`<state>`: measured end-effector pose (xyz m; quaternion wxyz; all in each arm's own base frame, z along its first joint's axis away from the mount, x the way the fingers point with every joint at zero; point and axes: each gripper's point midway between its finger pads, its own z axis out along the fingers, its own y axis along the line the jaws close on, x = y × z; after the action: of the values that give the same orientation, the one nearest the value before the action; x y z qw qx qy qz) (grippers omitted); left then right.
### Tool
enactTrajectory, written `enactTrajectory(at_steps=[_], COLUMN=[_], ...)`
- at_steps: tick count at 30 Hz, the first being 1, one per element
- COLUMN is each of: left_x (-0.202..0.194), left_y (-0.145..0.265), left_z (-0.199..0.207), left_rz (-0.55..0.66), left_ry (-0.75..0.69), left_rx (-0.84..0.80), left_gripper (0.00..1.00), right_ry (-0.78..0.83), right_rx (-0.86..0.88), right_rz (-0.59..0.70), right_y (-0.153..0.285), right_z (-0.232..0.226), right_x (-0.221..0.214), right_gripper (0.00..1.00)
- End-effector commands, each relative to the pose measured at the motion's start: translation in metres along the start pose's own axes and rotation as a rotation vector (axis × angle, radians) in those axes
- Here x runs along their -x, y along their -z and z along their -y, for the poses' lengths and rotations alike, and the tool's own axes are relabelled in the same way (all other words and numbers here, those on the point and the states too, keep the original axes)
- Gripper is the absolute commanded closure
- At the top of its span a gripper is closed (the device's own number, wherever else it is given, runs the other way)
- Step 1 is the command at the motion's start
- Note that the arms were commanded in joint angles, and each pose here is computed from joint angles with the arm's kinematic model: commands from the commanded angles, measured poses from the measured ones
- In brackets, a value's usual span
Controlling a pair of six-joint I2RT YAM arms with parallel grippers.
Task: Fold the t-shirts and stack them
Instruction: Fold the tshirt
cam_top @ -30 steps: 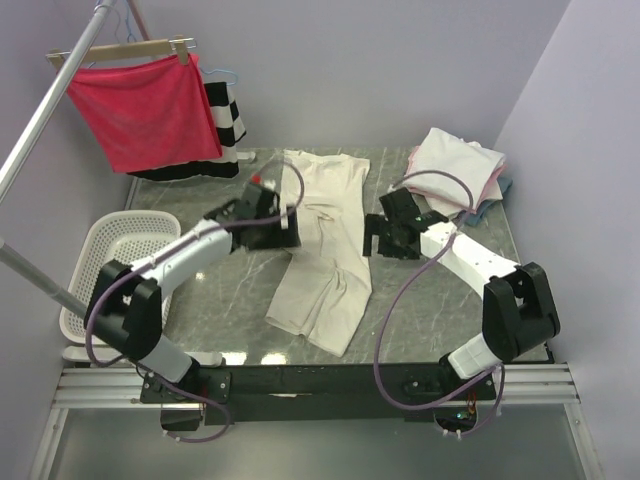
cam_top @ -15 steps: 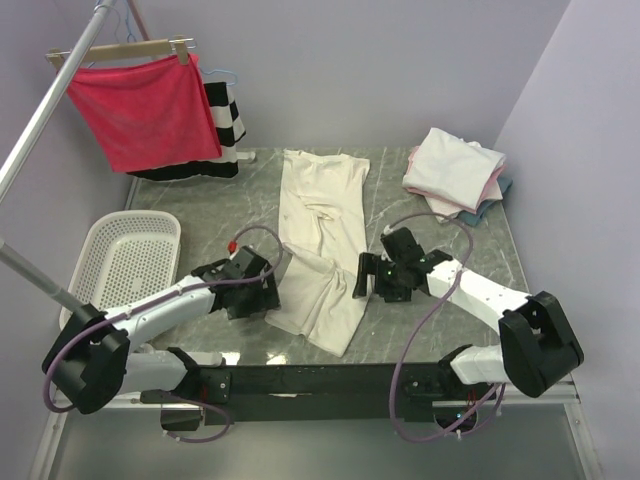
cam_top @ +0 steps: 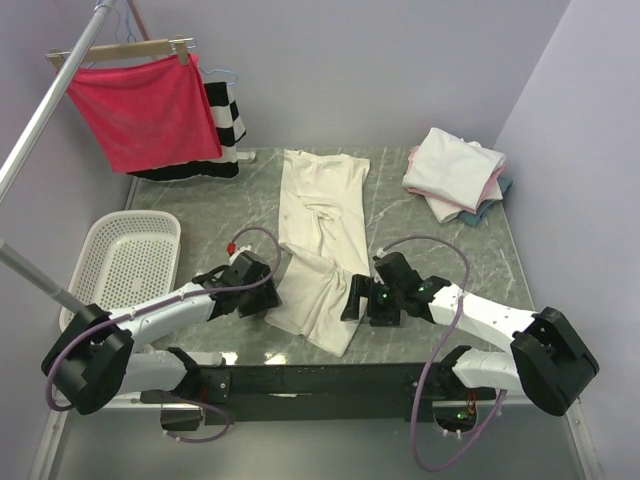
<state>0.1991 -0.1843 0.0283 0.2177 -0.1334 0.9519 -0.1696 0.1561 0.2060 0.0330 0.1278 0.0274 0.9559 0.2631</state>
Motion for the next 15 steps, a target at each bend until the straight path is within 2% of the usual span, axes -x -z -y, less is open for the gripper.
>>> enactTrajectory(at_steps=[1, 4, 5, 7, 8, 10, 11, 14, 15], left_x=[-0.009, -0.021, -0.025, -0.035, -0.043, -0.052, -0.059, -0.073, -0.079], left_y=[-0.009, -0.010, -0.010, -0.010, -0.010, -0.008, -0.007, 0.002, 0.006], left_z=[-0.006, -0.008, -0.009, -0.014, -0.016, -0.016, -0.018, -0.016, -0.021], left_rz=[-0.006, -0.028, -0.033, -0.048, -0.062, -0.073, -0.080, -0.097, -0.110], left_ry=[0.004, 0.013, 0.012, 0.026, 0.022, 0.040, 0.032, 0.037, 0.035], left_rx=[-0.003, -0.009, -0.011, -0.004, -0.005, -0.010, -0.007, -0.003, 0.022], left_gripper=[0.39, 0.54, 0.60, 0.67, 0.74, 0.79, 0.86, 0.96, 0.99], right_ry=[-0.026, -0.038, -0.032, -0.043, -0.032, -0.024, -0.017, 0.006, 0.029], right_rx=[0.018, 0.014, 0.022, 0.028, 0.025, -0.024, -0.035, -0.110, -0.106], right_rz=[-0.028, -0.042, -0.042, -0.052, -0.060, -0.060, -0.064, -0.065, -0.052], right_y=[-0.011, -0.017, -0.019, -0.022, -0.024, -0.030, -0.031, -0.031, -0.027], right_z=[-0.002, -0.003, -0.004, -0.005, -0.006, 0.002, 0.003, 0.013, 0.009], right_x=[-0.015, -0.019, -0.020, -0.024, -0.028, -0.030, -0.030, -0.033, -0.034], right_gripper=[0.04, 0.11, 0.19, 0.27, 0.43, 0.57, 0.71, 1.00, 1.00])
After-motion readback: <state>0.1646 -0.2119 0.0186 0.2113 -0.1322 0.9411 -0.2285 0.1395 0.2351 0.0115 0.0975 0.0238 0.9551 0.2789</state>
